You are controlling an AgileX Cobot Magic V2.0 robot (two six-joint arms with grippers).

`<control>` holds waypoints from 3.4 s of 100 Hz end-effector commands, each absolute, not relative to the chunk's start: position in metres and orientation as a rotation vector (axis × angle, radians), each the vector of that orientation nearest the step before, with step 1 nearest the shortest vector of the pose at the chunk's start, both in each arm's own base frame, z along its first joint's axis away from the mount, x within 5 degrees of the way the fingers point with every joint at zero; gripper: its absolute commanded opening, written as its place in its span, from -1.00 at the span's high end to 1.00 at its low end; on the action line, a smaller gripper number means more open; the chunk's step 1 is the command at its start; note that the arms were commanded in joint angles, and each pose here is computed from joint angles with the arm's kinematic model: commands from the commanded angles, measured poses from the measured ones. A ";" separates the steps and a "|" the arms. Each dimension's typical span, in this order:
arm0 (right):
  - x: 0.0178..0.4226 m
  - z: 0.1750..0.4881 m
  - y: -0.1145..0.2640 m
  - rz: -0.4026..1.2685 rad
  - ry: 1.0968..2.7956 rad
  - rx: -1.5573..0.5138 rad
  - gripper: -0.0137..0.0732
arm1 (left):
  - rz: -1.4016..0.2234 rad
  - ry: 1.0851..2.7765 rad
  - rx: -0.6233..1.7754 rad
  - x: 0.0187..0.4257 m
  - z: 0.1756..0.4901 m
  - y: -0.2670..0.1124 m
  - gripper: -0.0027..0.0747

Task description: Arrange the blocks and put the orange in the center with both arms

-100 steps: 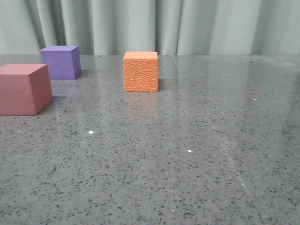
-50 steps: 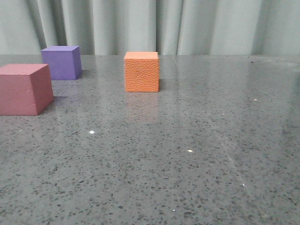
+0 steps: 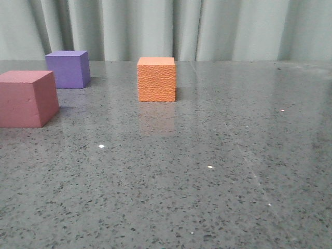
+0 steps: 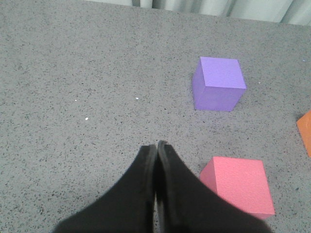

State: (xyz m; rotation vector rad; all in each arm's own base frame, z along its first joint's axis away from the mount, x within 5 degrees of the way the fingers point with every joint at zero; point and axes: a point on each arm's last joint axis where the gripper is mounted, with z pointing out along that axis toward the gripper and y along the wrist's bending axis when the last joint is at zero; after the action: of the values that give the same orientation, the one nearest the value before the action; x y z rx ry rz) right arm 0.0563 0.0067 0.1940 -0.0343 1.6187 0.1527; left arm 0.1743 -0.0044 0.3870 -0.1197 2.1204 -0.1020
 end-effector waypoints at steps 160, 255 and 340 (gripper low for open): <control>0.054 0.207 0.006 0.149 1.500 -0.040 0.84 | -0.333 2.094 0.239 0.335 0.379 -0.258 -0.72; 0.054 0.207 0.006 0.149 1.500 -0.040 0.84 | -0.290 2.260 0.081 0.346 0.340 -0.266 -0.72; 0.054 0.207 0.006 0.149 1.500 -0.040 0.84 | -0.277 2.354 0.058 0.352 0.313 -0.274 0.30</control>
State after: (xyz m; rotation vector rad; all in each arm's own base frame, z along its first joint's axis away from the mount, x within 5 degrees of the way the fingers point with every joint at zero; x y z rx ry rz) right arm 0.0563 0.0067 0.1942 -0.0343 1.6172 0.1529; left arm 0.3565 -0.2742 0.2790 0.0647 2.4517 -0.1943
